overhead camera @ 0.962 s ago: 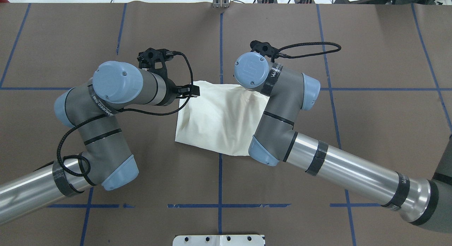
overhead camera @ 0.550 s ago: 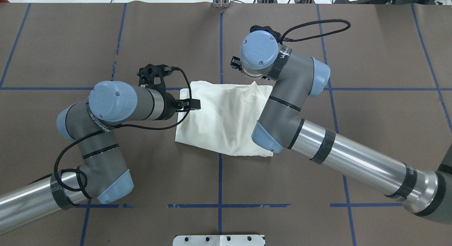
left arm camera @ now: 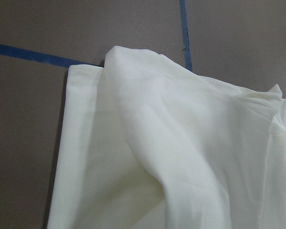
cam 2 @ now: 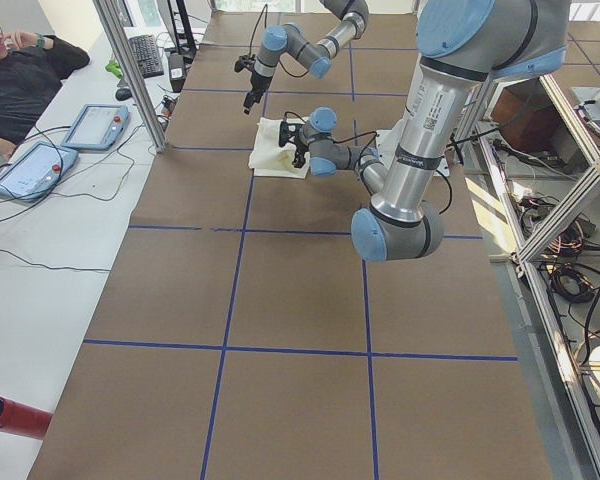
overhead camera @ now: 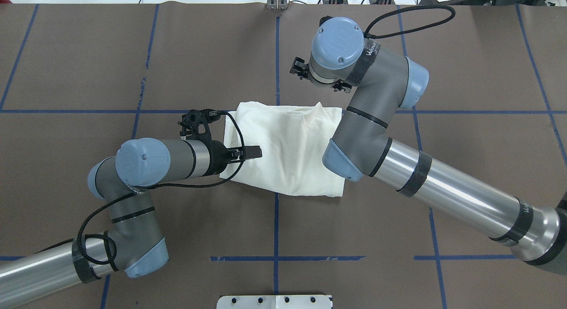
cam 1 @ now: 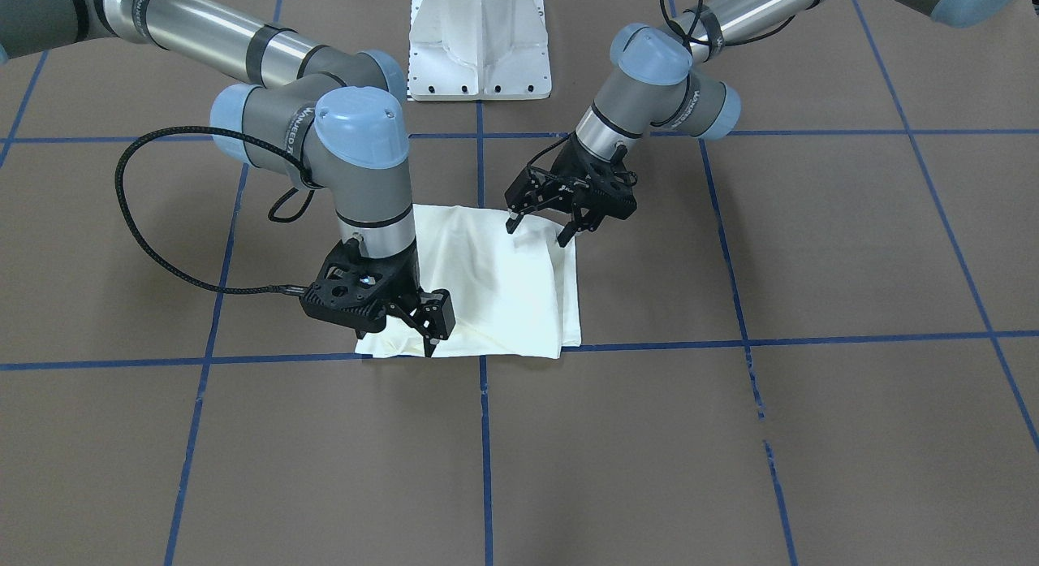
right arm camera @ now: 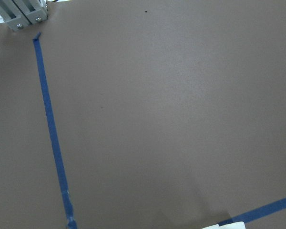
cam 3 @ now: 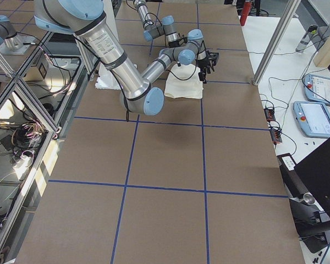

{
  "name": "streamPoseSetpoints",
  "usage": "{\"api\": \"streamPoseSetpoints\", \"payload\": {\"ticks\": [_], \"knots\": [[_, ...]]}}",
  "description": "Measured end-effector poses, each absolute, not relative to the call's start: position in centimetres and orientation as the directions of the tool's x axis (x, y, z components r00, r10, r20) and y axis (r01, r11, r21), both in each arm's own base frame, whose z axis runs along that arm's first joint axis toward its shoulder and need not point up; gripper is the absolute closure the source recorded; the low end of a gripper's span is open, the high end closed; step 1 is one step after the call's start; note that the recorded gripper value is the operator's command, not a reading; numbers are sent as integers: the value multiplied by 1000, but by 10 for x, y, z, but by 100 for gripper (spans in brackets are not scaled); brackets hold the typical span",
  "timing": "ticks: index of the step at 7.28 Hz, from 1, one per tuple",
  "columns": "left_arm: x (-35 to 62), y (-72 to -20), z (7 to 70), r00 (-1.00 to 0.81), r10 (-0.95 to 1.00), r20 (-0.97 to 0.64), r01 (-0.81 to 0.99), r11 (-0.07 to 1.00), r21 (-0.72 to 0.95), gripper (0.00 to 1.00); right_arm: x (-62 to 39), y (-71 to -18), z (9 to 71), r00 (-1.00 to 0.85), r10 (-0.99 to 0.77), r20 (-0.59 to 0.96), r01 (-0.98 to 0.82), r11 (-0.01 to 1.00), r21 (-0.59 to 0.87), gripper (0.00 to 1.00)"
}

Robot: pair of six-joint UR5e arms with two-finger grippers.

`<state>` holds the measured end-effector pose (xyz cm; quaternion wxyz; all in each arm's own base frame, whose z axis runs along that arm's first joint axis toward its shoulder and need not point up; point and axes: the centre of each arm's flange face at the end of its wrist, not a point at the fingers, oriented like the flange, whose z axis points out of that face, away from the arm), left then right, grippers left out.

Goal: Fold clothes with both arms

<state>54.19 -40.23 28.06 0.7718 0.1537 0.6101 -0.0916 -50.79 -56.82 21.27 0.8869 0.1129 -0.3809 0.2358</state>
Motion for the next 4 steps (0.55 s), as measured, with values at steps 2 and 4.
{"api": "streamPoseSetpoints", "payload": {"ticks": [2,4], "knots": [[545,-401,287,168,79,-983,338,932,133,0,-507,-568,213,599,332,729,-505,863,21,0],[545,-400,288,138,95,-986,342,930,137,28,-506,-569,214,599,333,728,-505,863,21,0]]}}
